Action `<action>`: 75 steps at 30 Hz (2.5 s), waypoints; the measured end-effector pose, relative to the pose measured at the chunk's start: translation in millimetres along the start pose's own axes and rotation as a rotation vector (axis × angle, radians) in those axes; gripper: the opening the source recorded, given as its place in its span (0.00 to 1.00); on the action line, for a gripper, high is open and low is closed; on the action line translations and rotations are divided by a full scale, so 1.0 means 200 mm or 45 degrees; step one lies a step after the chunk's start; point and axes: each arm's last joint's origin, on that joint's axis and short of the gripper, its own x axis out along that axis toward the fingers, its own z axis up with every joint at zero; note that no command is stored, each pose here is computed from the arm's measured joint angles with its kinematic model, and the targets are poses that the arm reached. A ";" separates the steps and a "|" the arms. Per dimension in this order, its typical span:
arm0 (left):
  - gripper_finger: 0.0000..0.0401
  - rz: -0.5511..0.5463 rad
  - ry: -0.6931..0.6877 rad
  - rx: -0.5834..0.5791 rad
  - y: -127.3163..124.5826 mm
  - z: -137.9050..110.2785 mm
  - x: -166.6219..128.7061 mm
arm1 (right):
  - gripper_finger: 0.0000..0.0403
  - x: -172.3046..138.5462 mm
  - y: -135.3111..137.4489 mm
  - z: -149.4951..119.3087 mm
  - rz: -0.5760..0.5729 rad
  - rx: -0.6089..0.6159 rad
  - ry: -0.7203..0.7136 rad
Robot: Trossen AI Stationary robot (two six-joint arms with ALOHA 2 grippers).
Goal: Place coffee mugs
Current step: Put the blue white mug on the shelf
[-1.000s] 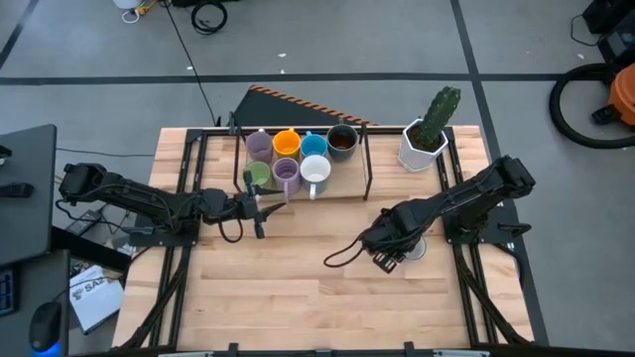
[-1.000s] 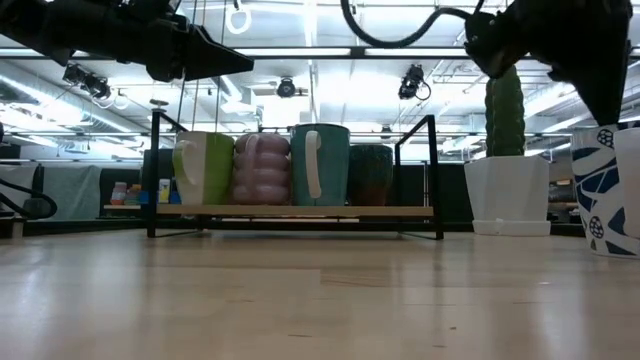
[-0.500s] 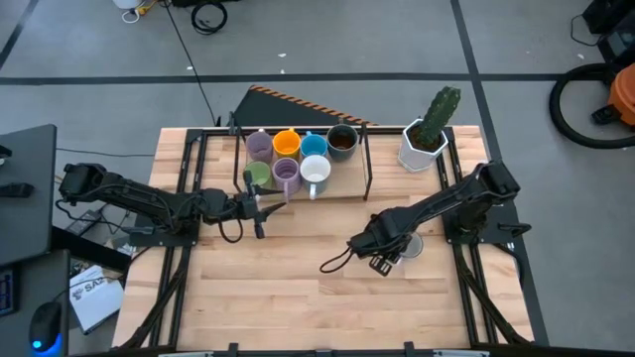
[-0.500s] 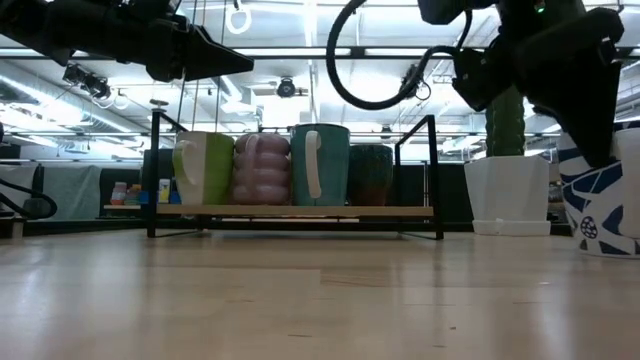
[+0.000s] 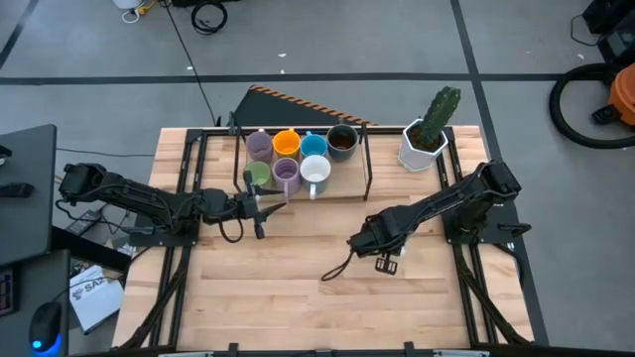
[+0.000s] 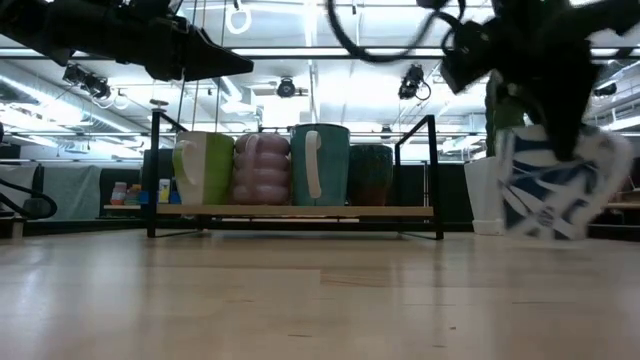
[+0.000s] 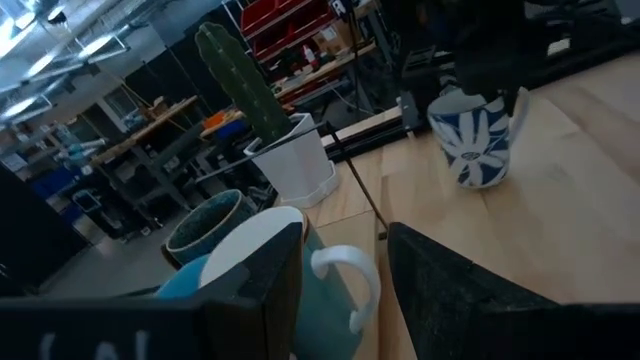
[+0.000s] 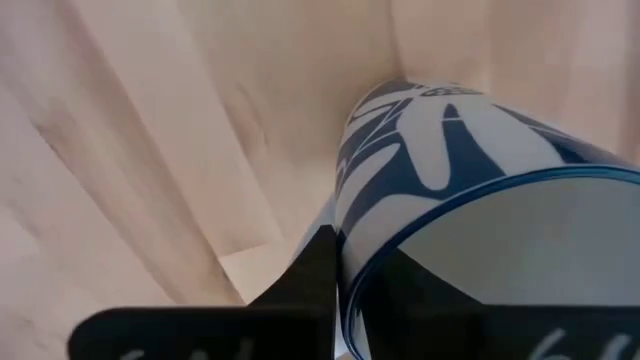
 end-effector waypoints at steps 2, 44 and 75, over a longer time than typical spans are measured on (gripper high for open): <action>0.39 0.000 -0.001 -0.034 0.00 0.00 0.00 | 0.07 -0.05 -0.02 0.02 -0.003 -0.014 -0.045; 0.39 -0.035 0.117 -0.426 -0.02 -0.04 0.00 | 0.09 -0.41 -0.35 0.56 -0.005 -0.251 -0.239; 0.39 -0.041 0.141 -0.413 -0.03 -0.05 0.00 | 0.13 -0.29 -0.69 0.75 -0.051 -0.218 -0.184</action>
